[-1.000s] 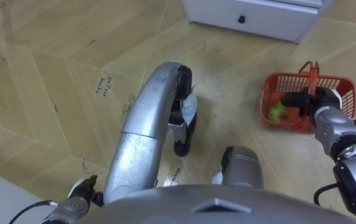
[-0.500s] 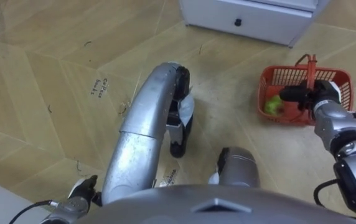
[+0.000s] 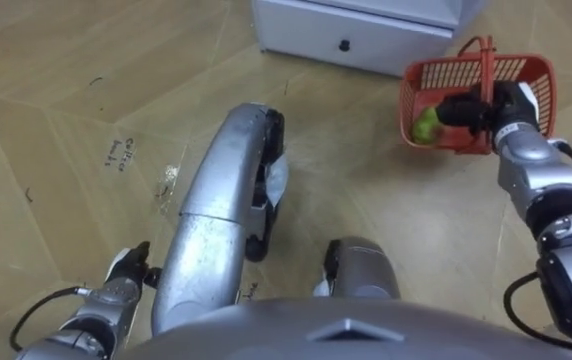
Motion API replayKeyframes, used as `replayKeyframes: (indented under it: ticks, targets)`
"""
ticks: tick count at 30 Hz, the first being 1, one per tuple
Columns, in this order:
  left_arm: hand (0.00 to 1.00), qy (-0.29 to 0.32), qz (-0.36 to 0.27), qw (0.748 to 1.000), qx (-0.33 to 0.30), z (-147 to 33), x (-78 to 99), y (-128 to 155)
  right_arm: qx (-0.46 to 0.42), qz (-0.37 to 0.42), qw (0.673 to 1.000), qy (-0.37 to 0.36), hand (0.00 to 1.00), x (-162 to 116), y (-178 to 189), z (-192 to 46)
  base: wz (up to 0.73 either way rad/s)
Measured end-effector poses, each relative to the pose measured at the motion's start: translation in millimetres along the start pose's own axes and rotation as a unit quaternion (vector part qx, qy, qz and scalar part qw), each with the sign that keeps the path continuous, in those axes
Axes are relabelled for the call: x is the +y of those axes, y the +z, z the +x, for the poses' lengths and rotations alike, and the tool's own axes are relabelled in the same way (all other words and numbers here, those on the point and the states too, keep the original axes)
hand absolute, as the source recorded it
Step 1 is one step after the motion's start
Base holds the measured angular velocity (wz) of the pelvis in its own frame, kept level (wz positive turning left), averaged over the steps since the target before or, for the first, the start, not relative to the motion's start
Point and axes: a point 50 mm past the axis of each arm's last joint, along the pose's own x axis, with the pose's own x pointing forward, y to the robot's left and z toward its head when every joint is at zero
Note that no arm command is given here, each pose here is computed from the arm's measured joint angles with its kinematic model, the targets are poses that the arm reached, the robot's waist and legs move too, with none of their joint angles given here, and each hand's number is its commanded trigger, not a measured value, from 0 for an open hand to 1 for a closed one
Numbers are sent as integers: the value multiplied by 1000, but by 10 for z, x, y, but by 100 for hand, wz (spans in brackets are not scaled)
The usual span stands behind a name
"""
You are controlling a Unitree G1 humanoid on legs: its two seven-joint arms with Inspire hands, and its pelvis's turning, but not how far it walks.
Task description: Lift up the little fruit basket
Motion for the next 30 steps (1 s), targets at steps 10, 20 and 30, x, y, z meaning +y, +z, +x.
replayKeyframes:
  ticks: [10,20,30]
  targets:
    - [0,30,-20,999,-9,26,113,159,-80,-24,996,27,100,127,433,-33,-17]
    - [0,72,-77,994,9,12,276,124,-151,-36,988,19,100,69,715,-180,-38]
    - [0,70,-88,993,29,-19,251,-85,-213,-52,976,19,100,80,883,-341,-34]
